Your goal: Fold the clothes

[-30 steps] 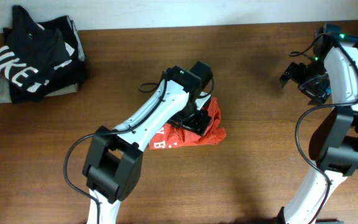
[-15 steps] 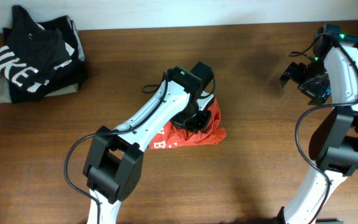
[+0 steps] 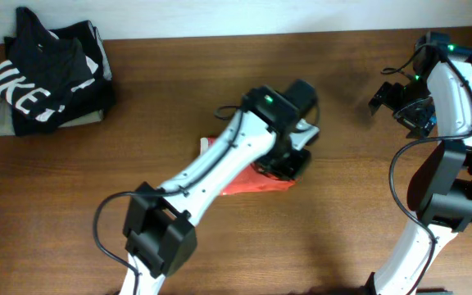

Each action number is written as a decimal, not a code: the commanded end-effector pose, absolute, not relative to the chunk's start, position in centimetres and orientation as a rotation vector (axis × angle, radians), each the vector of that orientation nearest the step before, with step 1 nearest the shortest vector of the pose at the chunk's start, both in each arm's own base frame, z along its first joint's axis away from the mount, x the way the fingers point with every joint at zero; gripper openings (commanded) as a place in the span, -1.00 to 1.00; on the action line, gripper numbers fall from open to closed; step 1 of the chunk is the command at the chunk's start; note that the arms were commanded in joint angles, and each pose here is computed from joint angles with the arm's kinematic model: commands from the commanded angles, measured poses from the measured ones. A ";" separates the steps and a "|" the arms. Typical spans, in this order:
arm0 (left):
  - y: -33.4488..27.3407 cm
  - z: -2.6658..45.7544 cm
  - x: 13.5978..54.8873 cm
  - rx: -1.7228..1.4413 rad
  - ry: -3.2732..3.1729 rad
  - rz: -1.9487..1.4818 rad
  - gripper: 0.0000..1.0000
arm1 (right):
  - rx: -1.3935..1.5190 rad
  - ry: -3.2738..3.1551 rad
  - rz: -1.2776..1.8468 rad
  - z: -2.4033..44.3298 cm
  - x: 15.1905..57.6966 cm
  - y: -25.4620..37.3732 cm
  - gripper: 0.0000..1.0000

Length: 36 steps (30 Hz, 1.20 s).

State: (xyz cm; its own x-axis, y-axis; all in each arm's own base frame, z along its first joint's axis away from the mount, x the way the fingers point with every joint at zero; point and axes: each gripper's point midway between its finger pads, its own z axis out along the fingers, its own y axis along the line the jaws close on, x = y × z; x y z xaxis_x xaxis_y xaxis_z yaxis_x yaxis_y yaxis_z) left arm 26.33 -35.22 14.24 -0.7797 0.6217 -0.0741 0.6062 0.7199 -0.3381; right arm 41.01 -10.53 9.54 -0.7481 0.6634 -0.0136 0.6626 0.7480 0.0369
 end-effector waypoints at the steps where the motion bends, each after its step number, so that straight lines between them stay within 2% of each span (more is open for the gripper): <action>1: -36.9 11.2 24.2 -1.107 -2.797 0.528 -0.95 | 1.096 2.899 0.041 10.0 41.4 -10.7 0.97; 2: -37.1 10.3 23.8 -1.113 -2.783 0.515 -0.61 | 1.095 2.899 0.041 10.0 41.4 -10.7 0.97; 3: -37.1 9.4 23.5 -1.112 -2.767 0.500 -0.38 | 1.095 2.899 0.040 10.0 41.4 -10.7 0.98; 6: -36.9 8.1 23.2 -1.100 -2.746 0.465 -0.16 | 1.095 2.899 0.041 10.0 41.4 -10.7 0.97; 9: -37.3 9.0 23.8 -1.189 -2.743 0.492 -0.15 | 1.095 2.899 0.041 10.0 41.4 -10.7 0.97; 12: -36.2 11.5 27.2 -1.155 -2.875 0.411 -0.12 | 1.095 2.899 0.041 10.0 41.4 -10.7 0.97; 15: -33.4 12.4 30.5 -0.998 -2.986 0.326 0.18 | 1.095 2.899 0.040 10.0 41.4 -10.7 0.97; 16: -32.2 12.0 31.6 -0.942 -2.997 0.322 0.19 | 1.095 2.899 0.041 10.0 41.4 -10.7 0.97; 20: -31.5 9.6 33.1 -0.830 -2.957 0.395 0.18 | 1.095 2.899 0.041 10.0 41.4 -10.7 0.97; 22: -33.4 7.6 32.3 -0.815 -2.875 0.516 0.04 | 1.095 2.899 0.041 10.0 41.4 -10.7 0.97; 27: -35.2 7.0 32.6 -0.875 -2.878 0.588 0.04 | 1.096 2.899 0.041 10.0 41.4 -10.7 0.97; 28: -35.3 7.0 32.7 -0.877 -2.881 0.591 -0.04 | 1.095 2.899 0.041 10.0 41.4 -10.7 0.98; 30: -35.7 7.1 33.1 -0.890 -2.898 0.610 -0.53 | 1.096 2.899 0.041 10.0 41.4 -10.7 0.97; 32: -36.2 7.2 33.7 -0.907 -2.919 0.636 -0.87 | 1.095 2.899 0.040 10.0 41.4 -10.7 0.98; 33: -36.3 7.2 33.9 -0.913 -2.927 0.643 -0.97 | 1.095 2.899 0.041 10.0 41.4 -10.7 0.97; 36: -36.8 7.3 34.6 -0.931 -2.954 0.662 -0.99 | 1.095 2.899 0.041 10.0 41.4 -10.7 0.97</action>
State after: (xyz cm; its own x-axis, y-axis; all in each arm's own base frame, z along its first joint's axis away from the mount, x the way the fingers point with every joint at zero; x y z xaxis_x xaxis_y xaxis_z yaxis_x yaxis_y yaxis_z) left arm 34.07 -36.09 6.58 -0.8341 0.5417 -0.1040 0.5377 0.7565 -0.3723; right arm 41.01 -10.54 9.54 -0.7481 0.6634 -0.0138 0.6626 0.7480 0.0365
